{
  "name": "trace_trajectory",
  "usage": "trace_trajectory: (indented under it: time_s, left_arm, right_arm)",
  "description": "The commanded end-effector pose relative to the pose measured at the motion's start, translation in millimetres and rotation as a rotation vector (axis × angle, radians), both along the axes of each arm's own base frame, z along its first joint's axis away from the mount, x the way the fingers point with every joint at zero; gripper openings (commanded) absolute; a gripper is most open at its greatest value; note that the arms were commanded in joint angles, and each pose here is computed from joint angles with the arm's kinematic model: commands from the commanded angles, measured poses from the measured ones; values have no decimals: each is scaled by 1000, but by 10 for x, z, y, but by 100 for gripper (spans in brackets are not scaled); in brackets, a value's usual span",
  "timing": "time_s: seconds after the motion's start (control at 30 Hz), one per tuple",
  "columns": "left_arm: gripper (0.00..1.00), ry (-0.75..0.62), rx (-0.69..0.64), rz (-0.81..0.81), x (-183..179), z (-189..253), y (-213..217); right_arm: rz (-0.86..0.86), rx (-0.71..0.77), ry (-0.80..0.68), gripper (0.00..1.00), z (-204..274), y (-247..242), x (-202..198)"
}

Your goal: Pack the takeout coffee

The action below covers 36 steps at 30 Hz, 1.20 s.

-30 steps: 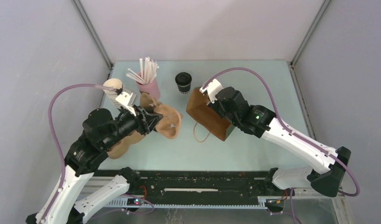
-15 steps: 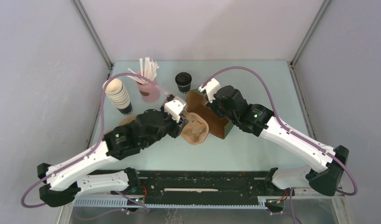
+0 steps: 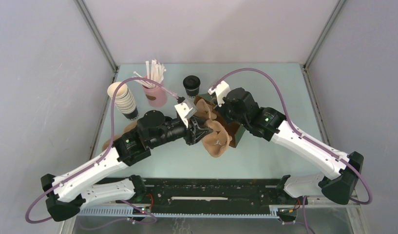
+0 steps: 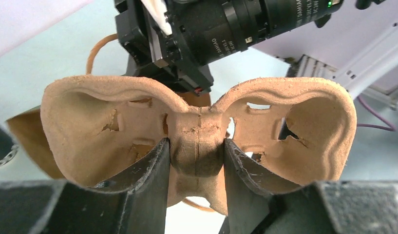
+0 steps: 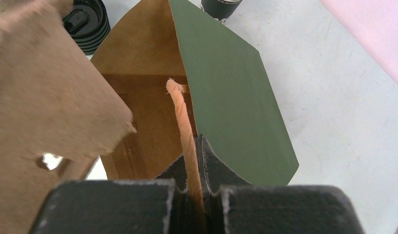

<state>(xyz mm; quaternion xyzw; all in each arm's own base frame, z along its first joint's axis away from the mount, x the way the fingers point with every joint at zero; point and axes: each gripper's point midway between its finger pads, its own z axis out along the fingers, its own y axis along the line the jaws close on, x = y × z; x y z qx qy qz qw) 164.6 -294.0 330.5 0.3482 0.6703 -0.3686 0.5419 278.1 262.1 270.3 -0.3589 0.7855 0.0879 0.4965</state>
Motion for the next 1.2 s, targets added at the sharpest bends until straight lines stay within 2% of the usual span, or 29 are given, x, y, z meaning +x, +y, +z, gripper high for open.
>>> trace_trajectory:
  time_s: [0.0, 0.2, 0.47, 0.8, 1.03, 1.17]
  left_arm:
    - [18, 27, -105, -167, -134, 55, -152]
    - [17, 59, -193, -255, -125, 100, -178]
    - [16, 163, -225, -237, 62, -149, -243]
    - [14, 180, -214, -149, 156, -437, -115]
    - [12, 162, -149, 17, 585, -581, -74]
    - [13, 174, -98, -65, 639, -503, -212]
  right_arm:
    - [5, 97, -18, 0, 239, 58, 26]
    - [10, 119, -17, 0, 269, 66, 41]
    - [10, 148, -17, 0, 323, 44, 57]
    - [-4, 180, -4, 0, 367, -34, 91]
    - [33, 210, 38, 0, 353, -11, 29]
    - [63, 220, 64, 0, 333, -6, 13]
